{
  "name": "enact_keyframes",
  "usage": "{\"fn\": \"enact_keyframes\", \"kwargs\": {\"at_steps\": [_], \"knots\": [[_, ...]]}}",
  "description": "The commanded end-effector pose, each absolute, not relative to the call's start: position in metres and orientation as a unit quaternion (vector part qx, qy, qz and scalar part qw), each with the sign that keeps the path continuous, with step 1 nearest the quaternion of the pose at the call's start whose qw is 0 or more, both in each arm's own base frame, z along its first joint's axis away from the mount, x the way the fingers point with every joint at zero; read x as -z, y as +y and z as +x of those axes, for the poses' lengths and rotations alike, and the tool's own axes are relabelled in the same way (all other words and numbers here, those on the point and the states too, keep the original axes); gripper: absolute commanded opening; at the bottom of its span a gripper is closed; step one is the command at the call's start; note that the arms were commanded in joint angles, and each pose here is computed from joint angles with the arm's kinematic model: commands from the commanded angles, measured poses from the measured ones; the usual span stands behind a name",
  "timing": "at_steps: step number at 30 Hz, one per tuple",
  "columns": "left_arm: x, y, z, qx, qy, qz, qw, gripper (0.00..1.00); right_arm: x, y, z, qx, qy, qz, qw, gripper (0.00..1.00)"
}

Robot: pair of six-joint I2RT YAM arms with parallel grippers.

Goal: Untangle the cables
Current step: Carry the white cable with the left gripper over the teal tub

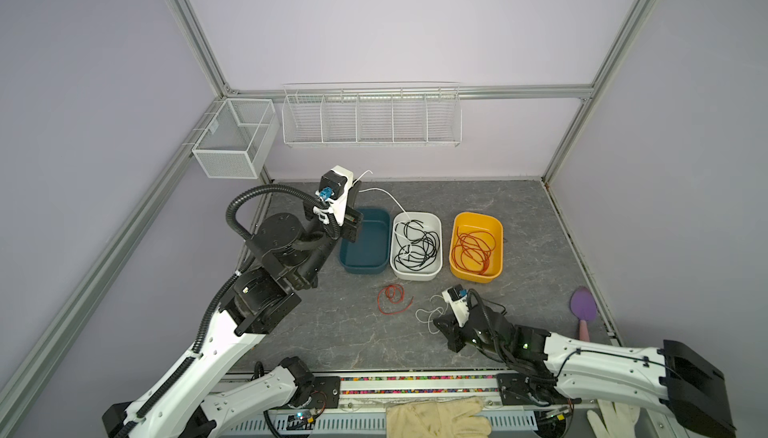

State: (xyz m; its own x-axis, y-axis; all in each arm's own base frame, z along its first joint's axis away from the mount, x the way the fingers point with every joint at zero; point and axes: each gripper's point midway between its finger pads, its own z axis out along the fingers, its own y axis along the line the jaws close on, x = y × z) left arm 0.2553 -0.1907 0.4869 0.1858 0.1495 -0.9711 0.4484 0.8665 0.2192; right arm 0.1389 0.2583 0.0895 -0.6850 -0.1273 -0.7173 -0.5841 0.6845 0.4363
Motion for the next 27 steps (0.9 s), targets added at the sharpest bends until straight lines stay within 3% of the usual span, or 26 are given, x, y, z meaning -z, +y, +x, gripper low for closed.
{"fn": "enact_keyframes", "kwargs": {"at_steps": [1, 27], "knots": [[-0.469, -0.189, 0.272, 0.073, 0.638, 0.239, 0.728, 0.00, -0.099, 0.245, 0.138, -0.325, 0.857, -0.200, 0.346, 0.07], [-0.359, -0.195, 0.379, -0.009, 0.680, 0.224, 0.699, 0.00, -0.168, 0.198, 0.123, -0.349, 0.826, -0.195, 0.396, 0.07]]}}
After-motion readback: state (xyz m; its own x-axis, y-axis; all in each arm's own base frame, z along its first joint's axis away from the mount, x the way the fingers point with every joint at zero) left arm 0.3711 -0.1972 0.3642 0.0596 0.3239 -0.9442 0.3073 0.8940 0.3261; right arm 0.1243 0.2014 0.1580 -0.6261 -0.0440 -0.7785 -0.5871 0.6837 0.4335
